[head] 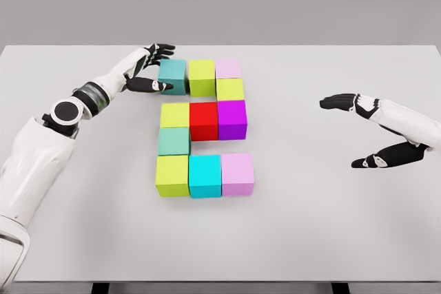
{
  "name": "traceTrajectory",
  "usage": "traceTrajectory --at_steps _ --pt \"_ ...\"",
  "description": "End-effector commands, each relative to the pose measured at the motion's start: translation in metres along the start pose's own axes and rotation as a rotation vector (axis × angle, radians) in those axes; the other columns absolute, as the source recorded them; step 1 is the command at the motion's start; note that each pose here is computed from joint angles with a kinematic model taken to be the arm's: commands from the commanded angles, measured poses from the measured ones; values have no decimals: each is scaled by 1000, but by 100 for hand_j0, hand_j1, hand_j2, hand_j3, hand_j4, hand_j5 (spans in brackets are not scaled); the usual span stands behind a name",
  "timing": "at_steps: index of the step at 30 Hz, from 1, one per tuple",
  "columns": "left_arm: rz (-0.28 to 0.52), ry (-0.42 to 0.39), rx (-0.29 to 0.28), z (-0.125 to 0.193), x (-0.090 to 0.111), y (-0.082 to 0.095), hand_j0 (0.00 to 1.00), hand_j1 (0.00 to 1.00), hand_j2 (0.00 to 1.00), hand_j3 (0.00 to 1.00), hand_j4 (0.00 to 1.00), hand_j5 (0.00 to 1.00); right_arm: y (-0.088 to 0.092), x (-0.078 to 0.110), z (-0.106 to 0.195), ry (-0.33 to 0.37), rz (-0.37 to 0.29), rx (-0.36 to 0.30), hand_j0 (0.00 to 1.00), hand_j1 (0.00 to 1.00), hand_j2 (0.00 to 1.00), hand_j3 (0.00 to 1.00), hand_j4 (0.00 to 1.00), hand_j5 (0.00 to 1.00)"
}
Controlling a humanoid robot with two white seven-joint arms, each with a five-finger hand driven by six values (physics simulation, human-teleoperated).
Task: Assemble the squares on the desktop into the number 2
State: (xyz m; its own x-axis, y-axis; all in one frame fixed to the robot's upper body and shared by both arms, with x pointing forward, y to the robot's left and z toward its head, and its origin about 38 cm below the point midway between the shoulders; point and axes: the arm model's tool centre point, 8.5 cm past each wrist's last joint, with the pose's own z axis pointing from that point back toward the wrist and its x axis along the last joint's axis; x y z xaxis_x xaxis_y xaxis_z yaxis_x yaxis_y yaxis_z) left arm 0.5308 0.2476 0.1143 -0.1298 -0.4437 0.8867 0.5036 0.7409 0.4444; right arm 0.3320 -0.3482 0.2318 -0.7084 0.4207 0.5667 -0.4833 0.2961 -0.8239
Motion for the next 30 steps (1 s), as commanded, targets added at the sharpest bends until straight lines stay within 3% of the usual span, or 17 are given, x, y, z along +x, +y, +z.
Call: traceTrajectory --at_steps 1,9,19,27,30 --pt "4 -2 3 0 0 1 87 87 87 87 87 87 -1 0 0 -2 -7 -5 100 100 100 100 100 100" --pt "2 0 8 2 -1 4 99 99 99 99 99 99 -1 0 0 -1 -6 -4 100 100 100 100 100 100" --pt "-37 -11 28 19 -5 26 99 99 99 99 99 99 0 0 0 0 -10 -3 100 100 100 100 100 100" --pt "-92 -19 -97 40 -13 35 99 99 99 99 99 99 6 -1 -3 -6 -23 11 100 100 100 100 100 100" --pt "-107 -47 -104 41 -10 35 99 99 99 99 99 99 7 1 -4 -10 -22 13 100 100 100 100 100 100"
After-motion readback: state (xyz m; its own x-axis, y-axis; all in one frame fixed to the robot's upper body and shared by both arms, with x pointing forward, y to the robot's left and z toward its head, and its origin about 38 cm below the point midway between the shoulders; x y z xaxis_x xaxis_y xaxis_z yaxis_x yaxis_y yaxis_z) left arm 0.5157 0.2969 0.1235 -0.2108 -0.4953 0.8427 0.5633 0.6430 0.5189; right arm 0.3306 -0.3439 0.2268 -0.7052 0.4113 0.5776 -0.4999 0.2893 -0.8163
